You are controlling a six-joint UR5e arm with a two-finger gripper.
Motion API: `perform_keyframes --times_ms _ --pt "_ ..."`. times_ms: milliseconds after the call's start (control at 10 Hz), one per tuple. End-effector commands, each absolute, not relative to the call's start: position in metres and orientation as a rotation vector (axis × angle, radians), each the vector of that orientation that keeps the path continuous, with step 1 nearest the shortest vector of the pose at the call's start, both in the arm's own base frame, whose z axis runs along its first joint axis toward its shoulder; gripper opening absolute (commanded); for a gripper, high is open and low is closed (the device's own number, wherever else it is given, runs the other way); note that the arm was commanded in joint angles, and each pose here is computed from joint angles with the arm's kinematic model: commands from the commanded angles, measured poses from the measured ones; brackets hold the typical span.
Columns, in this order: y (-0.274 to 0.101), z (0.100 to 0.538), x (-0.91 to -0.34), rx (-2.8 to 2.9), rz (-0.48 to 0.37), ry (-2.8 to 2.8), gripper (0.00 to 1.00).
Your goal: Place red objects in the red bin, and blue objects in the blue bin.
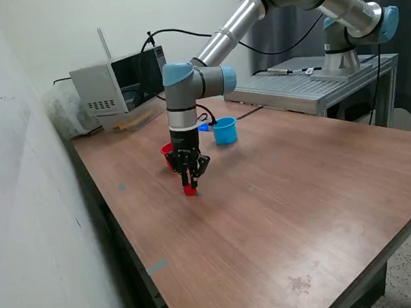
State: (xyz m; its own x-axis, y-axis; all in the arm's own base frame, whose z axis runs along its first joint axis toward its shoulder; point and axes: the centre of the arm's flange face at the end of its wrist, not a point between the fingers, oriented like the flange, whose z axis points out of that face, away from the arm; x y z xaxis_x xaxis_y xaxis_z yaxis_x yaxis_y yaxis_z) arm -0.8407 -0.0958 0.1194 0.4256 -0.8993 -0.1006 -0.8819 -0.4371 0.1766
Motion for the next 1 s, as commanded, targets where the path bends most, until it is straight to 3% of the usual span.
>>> perform_keyframes --times_ms 0,400,600,900 --pt "-0.095 0.14 -0.841 2.562 -0.311 -1.606 0.0" --pt "-0.081 0.241 -0.819 2.499 -0.415 -1.613 0.0" --pt "0.001 0.251 -0.801 2.459 -0.439 -1.785 0.0" --pt "0.089 0.227 -0.775 2.41 -0.314 -1.968 0.0"
